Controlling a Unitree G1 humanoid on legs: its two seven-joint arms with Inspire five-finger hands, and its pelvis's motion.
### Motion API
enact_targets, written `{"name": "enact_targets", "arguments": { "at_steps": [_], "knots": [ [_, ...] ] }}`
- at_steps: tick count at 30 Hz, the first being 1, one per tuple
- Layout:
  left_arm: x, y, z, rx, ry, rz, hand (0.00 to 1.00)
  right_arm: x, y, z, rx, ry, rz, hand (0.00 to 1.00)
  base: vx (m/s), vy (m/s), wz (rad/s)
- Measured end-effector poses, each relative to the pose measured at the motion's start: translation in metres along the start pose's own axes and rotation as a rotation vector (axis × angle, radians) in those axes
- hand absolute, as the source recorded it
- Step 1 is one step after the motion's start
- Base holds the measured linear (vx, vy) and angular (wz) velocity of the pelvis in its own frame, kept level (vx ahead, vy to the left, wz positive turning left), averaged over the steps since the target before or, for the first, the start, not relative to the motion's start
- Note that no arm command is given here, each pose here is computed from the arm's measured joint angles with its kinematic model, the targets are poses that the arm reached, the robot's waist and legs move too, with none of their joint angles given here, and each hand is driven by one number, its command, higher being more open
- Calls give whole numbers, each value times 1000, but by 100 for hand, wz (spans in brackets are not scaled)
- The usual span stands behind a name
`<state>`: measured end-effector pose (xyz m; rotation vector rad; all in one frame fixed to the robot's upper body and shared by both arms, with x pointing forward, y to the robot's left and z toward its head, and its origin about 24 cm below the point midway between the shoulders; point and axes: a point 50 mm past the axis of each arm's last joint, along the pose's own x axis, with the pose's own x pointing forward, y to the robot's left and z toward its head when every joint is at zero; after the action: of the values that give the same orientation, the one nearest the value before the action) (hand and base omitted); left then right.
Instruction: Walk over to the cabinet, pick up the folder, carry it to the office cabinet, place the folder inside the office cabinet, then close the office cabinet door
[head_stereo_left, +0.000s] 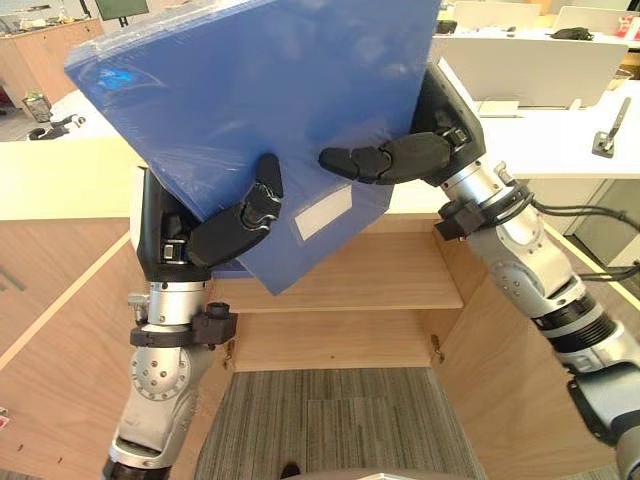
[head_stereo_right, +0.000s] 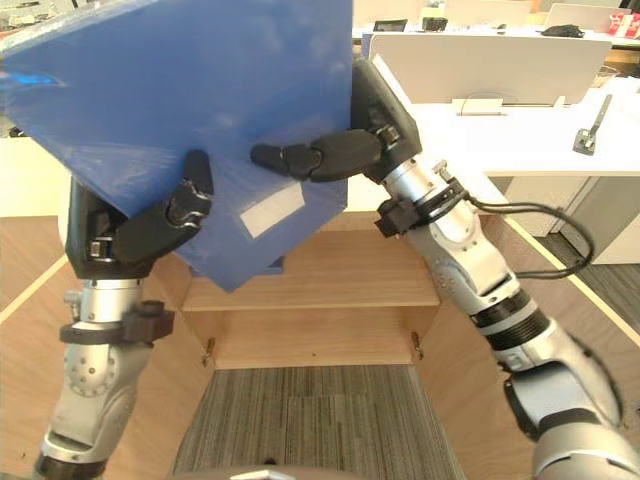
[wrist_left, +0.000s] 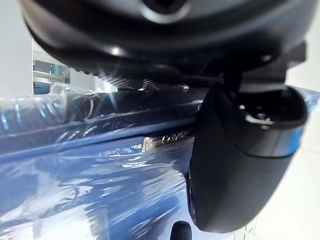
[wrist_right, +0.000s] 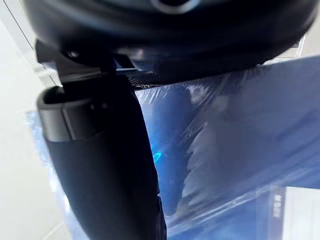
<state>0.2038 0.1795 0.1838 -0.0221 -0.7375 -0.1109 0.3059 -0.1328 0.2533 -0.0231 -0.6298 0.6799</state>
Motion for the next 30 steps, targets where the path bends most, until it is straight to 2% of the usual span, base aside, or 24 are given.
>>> {"name": "enact_targets", "arguments": {
  "at_steps": [1,10,11,17,20,23,24,27,29,30],
  "knots": [
    [1,2,1,-13,10,-29,0,-1,-2,1,3,17,17,0,0,0,0],
    [5,11,1,-61,86,-151,0,-14,-11,0,25,193,167,0,0,0,0],
    [5,13,-1,-61,105,-171,100,-20,-12,-1,29,237,195,0,0,0,0],
    [4,15,-4,-73,134,-200,100,-36,-11,-2,38,299,236,0,-2,1,1],
    [-1,12,-11,-137,165,-248,100,-49,-9,-12,59,313,197,0,0,0,0],
    [-15,16,-31,-272,279,-263,100,-58,-3,-15,-32,295,189,0,-15,3,-1],
    [-29,20,-48,-372,374,-257,100,-61,5,-15,-120,273,195,0,-41,6,-2],
    [-54,19,-70,-490,501,-272,100,-63,14,-18,-236,253,221,0,-32,8,-4],
    [-91,19,-95,-568,680,-256,100,-70,31,-27,-363,261,276,0,-15,6,-2],
    [-100,19,-102,-578,732,-257,100,-72,34,-31,-387,267,288,0,0,0,0]
  ]
}}
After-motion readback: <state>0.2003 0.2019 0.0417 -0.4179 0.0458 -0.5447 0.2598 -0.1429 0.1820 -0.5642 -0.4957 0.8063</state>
